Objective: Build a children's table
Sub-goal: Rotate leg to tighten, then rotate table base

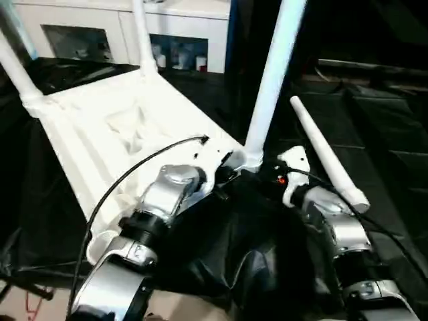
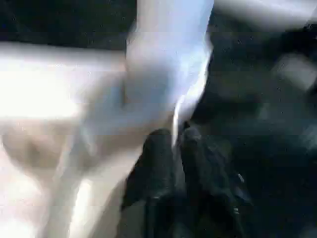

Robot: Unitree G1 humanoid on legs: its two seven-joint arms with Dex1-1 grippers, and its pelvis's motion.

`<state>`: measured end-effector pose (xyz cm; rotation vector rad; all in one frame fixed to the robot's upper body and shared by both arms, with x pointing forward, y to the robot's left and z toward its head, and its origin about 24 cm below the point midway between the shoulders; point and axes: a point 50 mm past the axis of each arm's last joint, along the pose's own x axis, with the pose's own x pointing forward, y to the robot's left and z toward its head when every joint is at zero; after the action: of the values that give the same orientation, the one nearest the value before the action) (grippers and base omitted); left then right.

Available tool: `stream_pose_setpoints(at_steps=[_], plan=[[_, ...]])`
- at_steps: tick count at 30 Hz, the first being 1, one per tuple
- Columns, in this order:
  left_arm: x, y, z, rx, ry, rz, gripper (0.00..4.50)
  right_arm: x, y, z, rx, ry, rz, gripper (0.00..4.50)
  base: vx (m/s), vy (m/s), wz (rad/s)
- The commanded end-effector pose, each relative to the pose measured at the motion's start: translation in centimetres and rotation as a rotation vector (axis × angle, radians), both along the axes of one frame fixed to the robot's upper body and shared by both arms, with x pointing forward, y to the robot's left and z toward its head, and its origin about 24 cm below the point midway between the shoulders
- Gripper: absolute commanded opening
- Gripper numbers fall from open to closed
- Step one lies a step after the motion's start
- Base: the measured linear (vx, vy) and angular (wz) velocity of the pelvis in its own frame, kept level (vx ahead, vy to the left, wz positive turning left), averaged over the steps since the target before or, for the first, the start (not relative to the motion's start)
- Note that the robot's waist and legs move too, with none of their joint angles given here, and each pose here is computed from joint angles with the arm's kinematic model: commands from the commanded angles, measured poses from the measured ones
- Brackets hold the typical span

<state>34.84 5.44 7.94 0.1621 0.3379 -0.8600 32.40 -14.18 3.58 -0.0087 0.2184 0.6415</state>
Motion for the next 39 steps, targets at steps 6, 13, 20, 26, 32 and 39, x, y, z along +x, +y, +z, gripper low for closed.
stream_pose_setpoints(at_steps=[6,13,20,26,32,39], plan=[[1.5,3.5,3.1,0.020,-0.173,0.156,0.79,0.1,0.4,-0.3,-0.039,0.018,-0.017,3.90,0.000,0.000,0.00],[1.3,11.3,5.6,0.240,-0.311,0.420,0.79,-0.1,0.7,-0.6,-0.058,0.030,-0.019,3.90,0.000,0.000,0.00],[-1.3,19.3,6.9,0.586,-0.340,0.716,0.79,-0.3,1.4,-0.8,-0.068,0.040,-0.014,3.90,0.000,0.000,0.00],[-2.5,22.5,6.0,0.741,-0.288,0.776,0.44,0.0,2.2,-0.8,-0.064,0.046,-0.008,3.90,0.000,0.000,0.00],[-4.0,22.7,3.4,0.763,-0.108,0.706,0.06,0.5,2.5,-1.0,-0.070,0.082,-0.030,3.60,0.000,0.000,0.00],[-5.7,22.8,1.1,0.811,0.069,0.591,0.00,0.9,2.7,-0.9,-0.082,0.083,-0.030,2.93,0.000,0.000,0.00]])
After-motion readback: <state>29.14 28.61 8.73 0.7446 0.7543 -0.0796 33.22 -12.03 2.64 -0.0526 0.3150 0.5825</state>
